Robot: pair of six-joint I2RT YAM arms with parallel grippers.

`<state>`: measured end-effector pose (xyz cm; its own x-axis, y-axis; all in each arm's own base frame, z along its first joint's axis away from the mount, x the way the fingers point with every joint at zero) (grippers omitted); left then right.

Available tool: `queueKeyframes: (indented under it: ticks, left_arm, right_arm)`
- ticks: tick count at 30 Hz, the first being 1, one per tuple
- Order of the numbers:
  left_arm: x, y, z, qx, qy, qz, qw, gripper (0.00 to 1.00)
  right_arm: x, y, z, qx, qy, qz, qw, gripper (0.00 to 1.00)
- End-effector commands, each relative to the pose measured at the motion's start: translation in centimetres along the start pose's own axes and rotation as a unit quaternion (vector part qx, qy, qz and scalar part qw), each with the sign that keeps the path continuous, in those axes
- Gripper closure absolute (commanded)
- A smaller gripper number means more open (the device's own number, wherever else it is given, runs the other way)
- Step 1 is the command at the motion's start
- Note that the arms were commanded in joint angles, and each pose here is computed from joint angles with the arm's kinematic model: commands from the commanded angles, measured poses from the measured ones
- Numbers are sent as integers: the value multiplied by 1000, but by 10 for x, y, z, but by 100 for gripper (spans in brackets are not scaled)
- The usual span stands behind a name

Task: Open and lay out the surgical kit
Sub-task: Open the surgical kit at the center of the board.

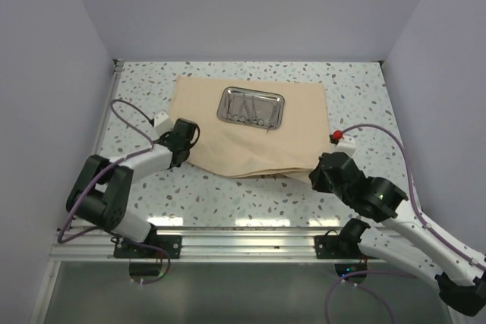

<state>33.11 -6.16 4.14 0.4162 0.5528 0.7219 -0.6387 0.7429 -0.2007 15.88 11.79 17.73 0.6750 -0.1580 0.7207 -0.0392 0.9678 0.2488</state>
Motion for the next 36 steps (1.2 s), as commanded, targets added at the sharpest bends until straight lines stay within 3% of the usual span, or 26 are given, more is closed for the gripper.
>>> queueKeyframes:
  ticks: [1,5,11,15,22,24,26,27,29,33,36]
  left_arm:
    - [18,19,42,-3,-16,-15,1000,100]
    - [40,44,81,-20,-39,-5,999,100]
    - [35,76,110,-28,-17,-6,999,100]
    - [15,67,126,-102,34,0,994,100]
    - [-17,65,146,-141,115,24,983,100]
    - [-20,65,154,-148,133,32,979,95]
    - [-17,67,163,-159,138,41,977,83]
    - [-9,63,170,-172,133,49,975,72]
    - [5,68,182,-181,117,63,974,58]
    - [58,59,219,-229,55,97,967,47]
    - [85,46,231,-261,12,76,962,37]
  right_arm:
    - [26,0,14,4,-54,-24,998,100]
    - [27,-1,18,12,-63,-40,997,100]
    - [16,1,17,26,-46,-56,997,100]
    - [9,-3,21,30,-35,-64,997,100]
    - [12,-32,49,18,-76,-117,990,100]
    - [18,-42,61,20,-106,-136,985,67]
    - [21,-46,67,27,-121,-153,980,35]
    - [23,-47,71,30,-127,-161,978,15]
    - [29,-50,76,33,-144,-177,973,8]
    - [49,-38,83,56,-168,-173,969,5]
    - [68,-10,76,74,-168,-140,973,3]
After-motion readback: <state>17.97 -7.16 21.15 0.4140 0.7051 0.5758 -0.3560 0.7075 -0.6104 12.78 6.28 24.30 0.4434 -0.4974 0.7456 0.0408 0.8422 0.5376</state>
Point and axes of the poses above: each gripper's point midway between its finger pads, its own z axis back along the fingers, its own y axis along the line the jaws close on, x = y × z, the point moved 2 cm from there along z, back along the fingers, and after that the axes turned 4 degrees about z, right-handed, at the moved point
